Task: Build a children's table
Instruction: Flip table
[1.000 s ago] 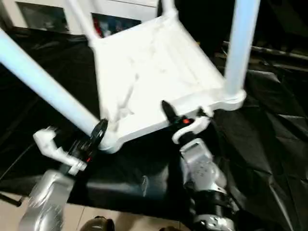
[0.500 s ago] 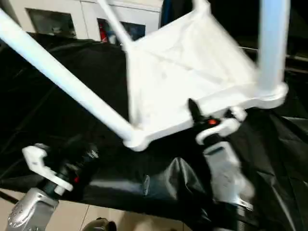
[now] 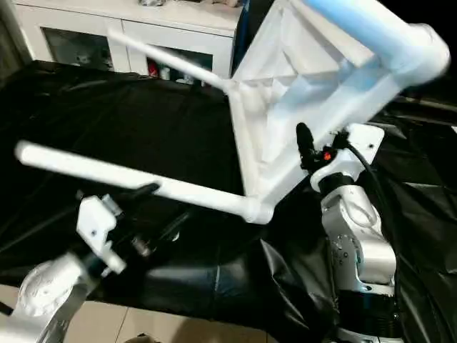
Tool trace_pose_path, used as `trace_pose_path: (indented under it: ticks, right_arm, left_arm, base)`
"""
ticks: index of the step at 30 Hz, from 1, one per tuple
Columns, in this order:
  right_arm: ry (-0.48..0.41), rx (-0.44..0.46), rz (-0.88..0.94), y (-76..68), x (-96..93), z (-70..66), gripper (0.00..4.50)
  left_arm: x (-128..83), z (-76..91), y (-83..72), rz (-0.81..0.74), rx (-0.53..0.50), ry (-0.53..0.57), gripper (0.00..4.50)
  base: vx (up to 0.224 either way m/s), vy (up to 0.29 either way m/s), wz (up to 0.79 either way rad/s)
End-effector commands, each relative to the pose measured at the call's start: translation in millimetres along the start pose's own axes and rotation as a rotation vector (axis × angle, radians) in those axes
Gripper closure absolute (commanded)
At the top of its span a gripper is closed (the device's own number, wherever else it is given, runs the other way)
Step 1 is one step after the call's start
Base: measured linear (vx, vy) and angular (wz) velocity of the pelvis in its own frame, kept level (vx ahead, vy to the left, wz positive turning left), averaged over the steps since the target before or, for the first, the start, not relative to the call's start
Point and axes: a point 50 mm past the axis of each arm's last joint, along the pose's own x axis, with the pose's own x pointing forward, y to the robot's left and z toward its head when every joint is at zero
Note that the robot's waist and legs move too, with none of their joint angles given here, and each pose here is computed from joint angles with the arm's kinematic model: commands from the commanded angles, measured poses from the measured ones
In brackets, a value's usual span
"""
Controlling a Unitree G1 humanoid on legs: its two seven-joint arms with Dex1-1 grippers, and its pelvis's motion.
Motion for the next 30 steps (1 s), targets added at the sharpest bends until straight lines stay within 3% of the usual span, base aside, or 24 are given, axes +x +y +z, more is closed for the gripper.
trace_pose_path:
  ticks: [1, 6, 14, 18, 20, 22, 23, 24, 27, 30]
  right_arm:
    - [0.089, -0.060, -0.072, -11.3, -5.3, -14.8, 2.38]
    - [0.098, -0.107, -0.148, -16.3, -5.4, -14.3, 2.40]
    - [0.113, -0.219, -0.209, -18.8, -2.6, -13.3, 2.41]
    - [0.134, -0.262, -0.131, -10.0, -0.3, -13.8, 2.42]
    - [0.177, -0.318, -0.065, -5.3, -0.4, -15.9, 2.44]
    - [0.199, -0.349, -0.040, -4.9, -1.0, -16.6, 2.46]
    - [0.200, -0.351, -0.039, -5.0, -1.0, -16.6, 2.46]
    - [0.199, -0.370, -0.040, -6.5, -0.2, -15.7, 2.46]
    - [0.198, -0.393, -0.051, -8.6, 1.2, -15.6, 2.46]
    - [0.201, -0.401, -0.068, -9.5, 3.2, -17.8, 2.46]
  left_arm:
    - [4, 3.9, -3.1, -0.009, 0.023, -0.003, 0.00]
    - [9, 10.2, -2.1, -0.013, 0.060, -0.005, 0.00]
    - [20, 15.4, 8.7, -0.045, 0.301, 0.061, 0.00]
    - [28, 28.2, 19.2, -0.029, 0.433, 0.044, 0.00]
    - [36, 39.5, 28.0, -0.033, 0.553, 0.058, 0.00]
    - [44, 50.2, 39.6, 0.048, 0.437, 0.028, 0.00]
    - [45, 51.3, 41.3, 0.062, 0.424, 0.025, 0.00]
    - [52, 63.2, 47.4, 0.082, 0.436, -0.017, 0.00]
    - [58, 76.5, 49.2, 0.047, 0.541, -0.065, 0.00]
    - [64, 89.5, 52.1, 0.044, 0.708, -0.100, 0.00]
  base:
    - [0.000, 0.000, 0.00]
    - [0.000, 0.000, 0.00]
    - [0.000, 0.000, 0.00]
    - [0.000, 0.000, 0.00]
    - [0.000, 0.000, 0.00]
    - [0.000, 0.000, 0.00]
    - [0.000, 0.000, 0.00]
    - [0.000, 0.000, 0.00]
    - [0.000, 0.000, 0.00]
    - [0.000, 0.000, 0.00]
